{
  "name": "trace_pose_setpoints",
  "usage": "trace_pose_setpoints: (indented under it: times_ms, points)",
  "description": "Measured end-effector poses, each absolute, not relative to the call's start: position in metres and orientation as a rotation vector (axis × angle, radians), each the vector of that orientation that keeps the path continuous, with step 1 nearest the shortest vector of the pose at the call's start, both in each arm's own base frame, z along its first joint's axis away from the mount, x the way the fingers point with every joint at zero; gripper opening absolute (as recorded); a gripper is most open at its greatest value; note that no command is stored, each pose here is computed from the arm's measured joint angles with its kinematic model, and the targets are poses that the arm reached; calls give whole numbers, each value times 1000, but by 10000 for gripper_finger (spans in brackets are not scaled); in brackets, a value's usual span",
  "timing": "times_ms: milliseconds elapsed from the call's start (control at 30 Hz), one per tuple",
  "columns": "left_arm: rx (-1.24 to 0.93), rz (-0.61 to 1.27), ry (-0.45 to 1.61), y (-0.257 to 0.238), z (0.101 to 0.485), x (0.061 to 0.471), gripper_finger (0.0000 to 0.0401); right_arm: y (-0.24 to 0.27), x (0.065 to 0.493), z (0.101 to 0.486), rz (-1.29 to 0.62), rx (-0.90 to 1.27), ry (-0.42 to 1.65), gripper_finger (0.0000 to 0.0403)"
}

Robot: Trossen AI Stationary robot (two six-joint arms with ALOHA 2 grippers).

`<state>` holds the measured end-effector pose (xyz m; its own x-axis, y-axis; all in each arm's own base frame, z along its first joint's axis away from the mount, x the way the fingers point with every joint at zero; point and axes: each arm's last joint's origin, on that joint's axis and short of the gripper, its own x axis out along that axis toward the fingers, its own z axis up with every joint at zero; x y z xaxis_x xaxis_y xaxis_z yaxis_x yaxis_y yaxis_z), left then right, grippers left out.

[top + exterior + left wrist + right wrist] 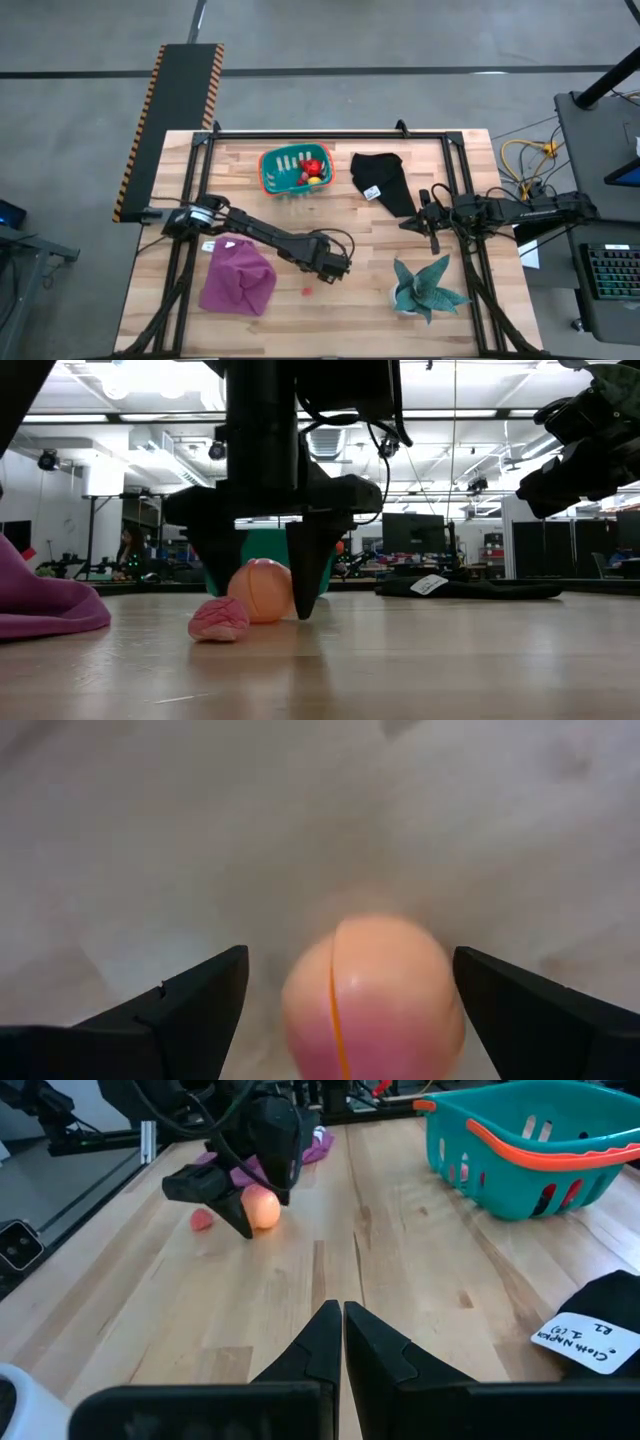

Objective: Pick and placing Produce into tupperware
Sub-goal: Put the big pink peach into the basket

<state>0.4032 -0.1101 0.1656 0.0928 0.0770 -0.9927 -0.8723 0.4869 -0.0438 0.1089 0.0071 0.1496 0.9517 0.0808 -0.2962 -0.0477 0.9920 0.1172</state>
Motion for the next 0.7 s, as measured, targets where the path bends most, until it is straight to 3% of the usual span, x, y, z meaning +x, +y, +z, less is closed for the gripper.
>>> trace_pose_setpoints:
  times_ms: [700]
  points:
    - [-818,780,1313,-107,166,406,325,7,109,150,65,110,306,9]
